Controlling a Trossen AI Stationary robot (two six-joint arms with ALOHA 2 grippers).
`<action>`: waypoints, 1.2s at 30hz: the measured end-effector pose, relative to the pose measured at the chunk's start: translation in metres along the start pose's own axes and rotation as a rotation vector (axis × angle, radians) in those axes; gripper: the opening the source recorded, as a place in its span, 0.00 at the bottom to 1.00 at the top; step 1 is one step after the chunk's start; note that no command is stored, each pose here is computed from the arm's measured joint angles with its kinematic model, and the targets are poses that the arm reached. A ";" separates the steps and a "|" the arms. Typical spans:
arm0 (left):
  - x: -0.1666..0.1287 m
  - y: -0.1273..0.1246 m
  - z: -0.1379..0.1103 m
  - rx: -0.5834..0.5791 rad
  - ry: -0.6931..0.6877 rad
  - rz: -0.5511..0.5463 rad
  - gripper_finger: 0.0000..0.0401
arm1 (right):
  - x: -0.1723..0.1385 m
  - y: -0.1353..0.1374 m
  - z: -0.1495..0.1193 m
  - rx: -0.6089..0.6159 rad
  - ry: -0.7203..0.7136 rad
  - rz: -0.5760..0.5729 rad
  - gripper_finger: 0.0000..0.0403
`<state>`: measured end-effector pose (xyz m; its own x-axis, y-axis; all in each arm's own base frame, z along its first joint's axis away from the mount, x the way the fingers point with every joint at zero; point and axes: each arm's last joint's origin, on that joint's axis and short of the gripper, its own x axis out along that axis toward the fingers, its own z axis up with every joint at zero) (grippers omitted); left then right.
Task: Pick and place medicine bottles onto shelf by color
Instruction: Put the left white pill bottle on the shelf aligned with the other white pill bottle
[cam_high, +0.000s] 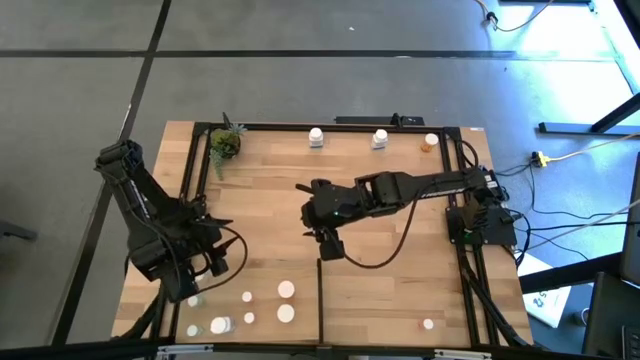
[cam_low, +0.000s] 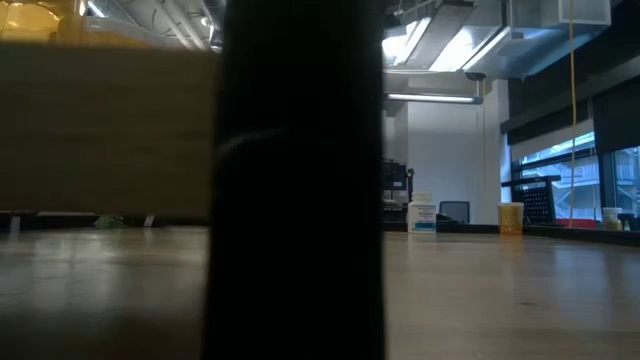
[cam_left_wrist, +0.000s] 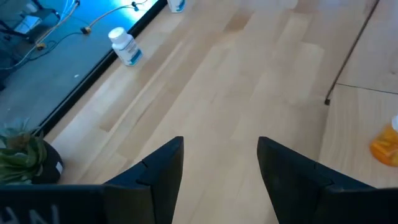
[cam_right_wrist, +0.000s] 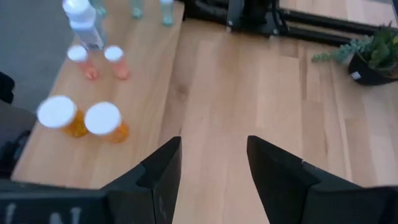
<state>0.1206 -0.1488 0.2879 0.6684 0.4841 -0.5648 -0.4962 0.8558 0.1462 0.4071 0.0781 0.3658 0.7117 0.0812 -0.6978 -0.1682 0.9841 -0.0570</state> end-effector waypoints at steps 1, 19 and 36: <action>0.001 0.000 0.000 -0.004 0.000 0.002 0.49 | 0.000 0.000 0.001 0.004 -0.012 0.002 0.46; 0.003 -0.001 0.003 -0.026 -0.015 0.008 0.49 | -0.002 -0.011 -0.024 0.356 0.233 -0.102 0.46; 0.009 -0.002 0.007 -0.167 -0.012 0.020 0.49 | -0.015 -0.126 -0.054 0.341 0.385 -0.189 0.46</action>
<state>0.1313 -0.1448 0.2877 0.6633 0.5041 -0.5531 -0.5942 0.8040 0.0202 0.3807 -0.0558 0.3450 0.3963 -0.1031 -0.9123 0.2151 0.9765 -0.0169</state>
